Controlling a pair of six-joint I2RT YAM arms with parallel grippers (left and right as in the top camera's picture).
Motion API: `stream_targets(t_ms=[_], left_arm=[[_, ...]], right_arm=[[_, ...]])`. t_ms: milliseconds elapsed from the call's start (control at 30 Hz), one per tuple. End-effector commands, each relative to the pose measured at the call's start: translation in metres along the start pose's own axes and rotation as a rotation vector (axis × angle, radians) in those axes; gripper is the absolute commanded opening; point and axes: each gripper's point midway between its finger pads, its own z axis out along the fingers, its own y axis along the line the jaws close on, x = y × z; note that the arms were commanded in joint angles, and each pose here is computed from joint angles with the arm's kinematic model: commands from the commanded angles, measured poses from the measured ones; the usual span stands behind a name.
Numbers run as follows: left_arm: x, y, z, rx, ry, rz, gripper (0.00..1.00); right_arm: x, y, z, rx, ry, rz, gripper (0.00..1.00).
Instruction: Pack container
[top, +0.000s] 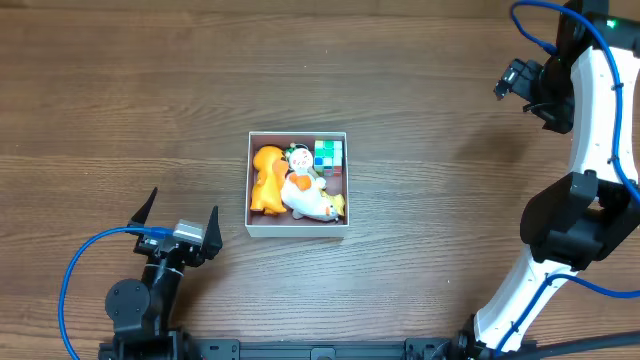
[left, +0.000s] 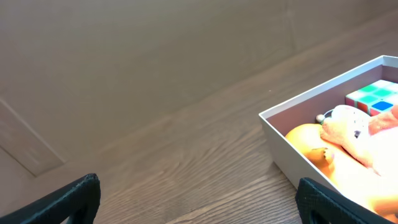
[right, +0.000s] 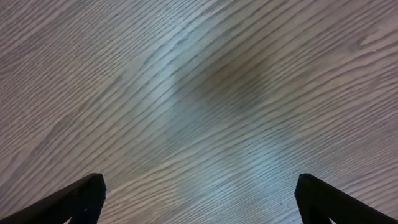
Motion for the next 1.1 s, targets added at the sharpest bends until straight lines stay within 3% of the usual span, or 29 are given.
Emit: stream_targets(t_ms=[0,733,900,1067], left_arm=[[0.001,0.003,-0.001,-0.015,0.002,0.002,1.0],[0.001,0.003,-0.001,-0.015,0.002,0.002,1.0],[0.001,0.003,-0.001,-0.015,0.002,0.002,1.0],[0.001,0.003,-0.001,-0.015,0.002,0.002,1.0]], right_arm=[[-0.001,0.0,-0.007,0.003,-0.02,-0.004,1.0],[-0.008,0.003,-0.011,-0.012,-0.057,-0.005,1.0],[-0.054,0.038,-0.061,-0.044,-0.388,-0.046,1.0],[-0.048,0.023,-0.165,-0.074,-0.653,-0.032,1.0]])
